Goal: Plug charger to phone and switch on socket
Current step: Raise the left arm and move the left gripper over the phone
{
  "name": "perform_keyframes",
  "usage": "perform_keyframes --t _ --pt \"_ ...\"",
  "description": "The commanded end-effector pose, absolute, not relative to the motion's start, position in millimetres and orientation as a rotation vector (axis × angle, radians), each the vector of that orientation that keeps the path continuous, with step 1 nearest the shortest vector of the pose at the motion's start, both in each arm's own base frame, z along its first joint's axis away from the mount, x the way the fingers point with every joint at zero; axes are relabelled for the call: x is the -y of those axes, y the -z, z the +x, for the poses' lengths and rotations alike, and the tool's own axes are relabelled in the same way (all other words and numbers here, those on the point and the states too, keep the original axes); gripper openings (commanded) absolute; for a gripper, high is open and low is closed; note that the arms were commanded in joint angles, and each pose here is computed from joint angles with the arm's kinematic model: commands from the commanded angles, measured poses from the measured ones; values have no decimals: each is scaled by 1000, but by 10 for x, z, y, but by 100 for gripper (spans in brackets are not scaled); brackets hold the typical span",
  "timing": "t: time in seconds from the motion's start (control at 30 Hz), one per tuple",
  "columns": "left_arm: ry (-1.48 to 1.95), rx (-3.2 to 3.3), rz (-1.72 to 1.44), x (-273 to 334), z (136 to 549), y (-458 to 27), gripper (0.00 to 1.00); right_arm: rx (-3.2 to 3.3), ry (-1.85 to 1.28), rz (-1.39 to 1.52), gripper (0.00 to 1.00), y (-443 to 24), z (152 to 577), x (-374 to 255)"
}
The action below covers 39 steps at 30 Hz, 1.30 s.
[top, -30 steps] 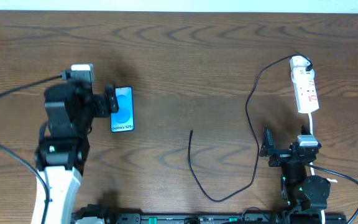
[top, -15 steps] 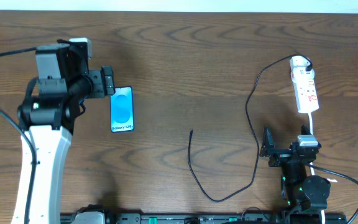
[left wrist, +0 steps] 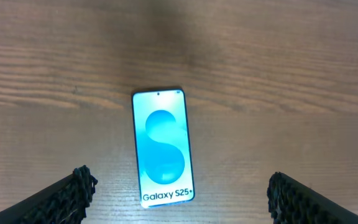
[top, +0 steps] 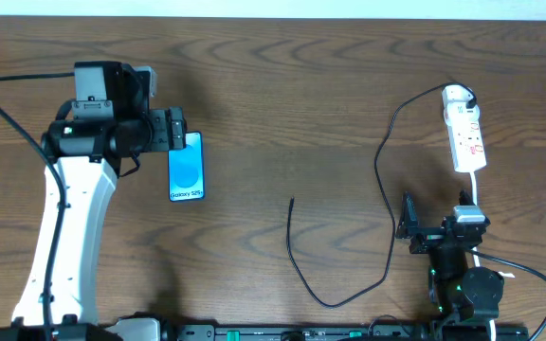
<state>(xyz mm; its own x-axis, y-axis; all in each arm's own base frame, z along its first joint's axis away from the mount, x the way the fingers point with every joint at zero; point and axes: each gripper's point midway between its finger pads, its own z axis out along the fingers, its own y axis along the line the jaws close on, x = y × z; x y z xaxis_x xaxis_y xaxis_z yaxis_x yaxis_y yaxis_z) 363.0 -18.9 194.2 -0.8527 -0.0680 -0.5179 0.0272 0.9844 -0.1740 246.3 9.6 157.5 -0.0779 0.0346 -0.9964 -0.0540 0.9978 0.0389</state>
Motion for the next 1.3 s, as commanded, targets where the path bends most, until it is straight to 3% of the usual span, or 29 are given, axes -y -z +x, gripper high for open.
perform_keyframes --t 0.0,0.93,1.27 --pt "257 -2584 -20 202 3654 -1970 91 -1650 -82 -9 99 -1559 2463 -105" --pt "217 -2699 -50 146 3445 -1805 91 -1650 -82 -9 99 -1559 2463 -105" --pt "234 -2832 -105 143 3522 -1351 91 -1650 -82 -9 99 -1558 2463 -105"
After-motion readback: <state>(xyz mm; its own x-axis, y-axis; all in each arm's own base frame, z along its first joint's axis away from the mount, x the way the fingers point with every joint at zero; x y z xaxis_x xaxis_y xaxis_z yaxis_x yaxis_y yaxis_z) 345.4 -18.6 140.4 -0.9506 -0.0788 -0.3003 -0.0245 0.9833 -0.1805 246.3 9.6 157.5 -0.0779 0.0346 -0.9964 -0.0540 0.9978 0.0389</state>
